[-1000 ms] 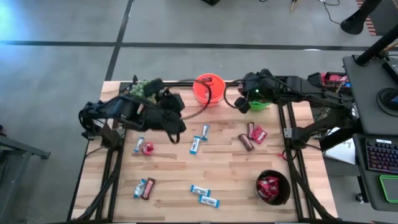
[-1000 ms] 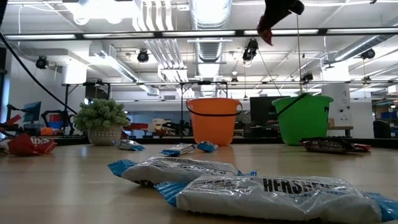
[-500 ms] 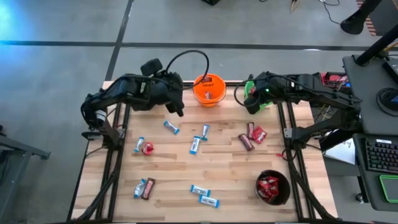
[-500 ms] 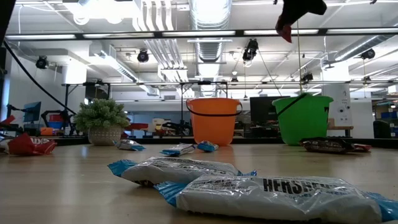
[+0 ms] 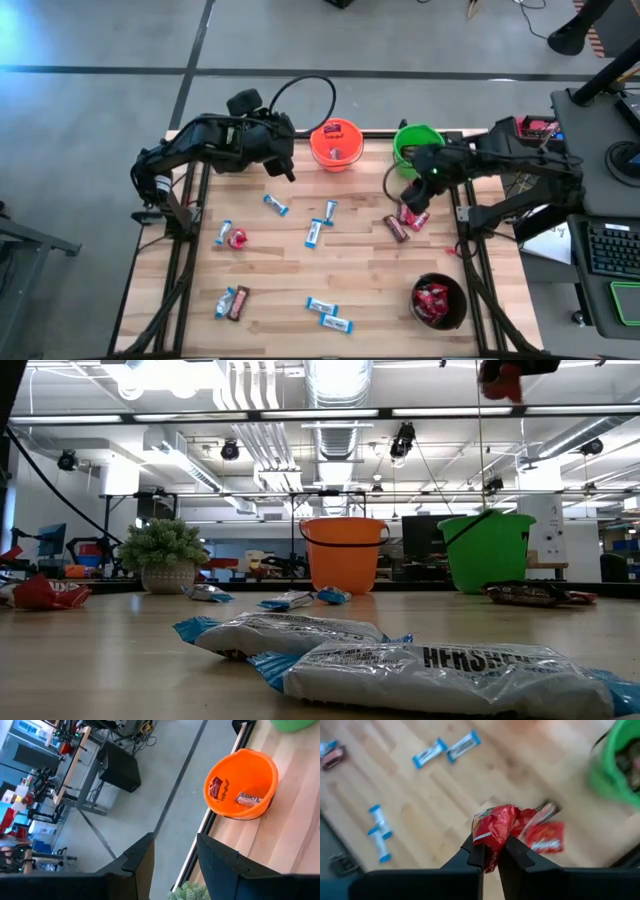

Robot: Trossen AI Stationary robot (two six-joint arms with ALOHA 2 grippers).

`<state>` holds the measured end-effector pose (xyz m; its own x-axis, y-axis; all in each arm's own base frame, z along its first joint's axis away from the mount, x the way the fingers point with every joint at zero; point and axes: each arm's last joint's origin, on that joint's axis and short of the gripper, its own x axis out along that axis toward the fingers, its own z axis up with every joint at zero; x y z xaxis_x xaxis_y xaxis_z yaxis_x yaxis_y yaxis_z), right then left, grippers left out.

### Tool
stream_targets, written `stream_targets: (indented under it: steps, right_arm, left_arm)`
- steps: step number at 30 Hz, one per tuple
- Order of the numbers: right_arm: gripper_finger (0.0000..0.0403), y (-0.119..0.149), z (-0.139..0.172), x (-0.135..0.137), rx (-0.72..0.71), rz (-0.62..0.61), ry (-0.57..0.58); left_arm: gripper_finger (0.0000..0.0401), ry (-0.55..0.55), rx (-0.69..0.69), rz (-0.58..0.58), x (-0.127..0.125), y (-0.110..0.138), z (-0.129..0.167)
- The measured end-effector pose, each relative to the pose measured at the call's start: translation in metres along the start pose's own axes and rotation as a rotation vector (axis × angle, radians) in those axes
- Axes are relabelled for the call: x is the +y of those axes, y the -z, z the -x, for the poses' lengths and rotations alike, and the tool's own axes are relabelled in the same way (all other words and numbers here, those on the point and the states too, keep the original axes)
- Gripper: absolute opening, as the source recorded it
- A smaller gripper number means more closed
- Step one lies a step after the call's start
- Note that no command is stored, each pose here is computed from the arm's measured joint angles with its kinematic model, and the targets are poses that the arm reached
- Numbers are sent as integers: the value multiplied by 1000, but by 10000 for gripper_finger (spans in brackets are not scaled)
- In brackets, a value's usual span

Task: Organize candy in baskets
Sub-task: Put the red chocolate into the black bucket

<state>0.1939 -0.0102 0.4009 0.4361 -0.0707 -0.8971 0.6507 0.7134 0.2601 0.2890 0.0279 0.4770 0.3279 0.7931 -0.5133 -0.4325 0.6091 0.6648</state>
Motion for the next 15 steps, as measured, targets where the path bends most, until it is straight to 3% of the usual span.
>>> stream_targets:
  steps: [15]
  right_arm:
    - [20,59,16,33,179,2,-109]
  left_arm:
    - [130,-3,4,-3,1,0,-1]
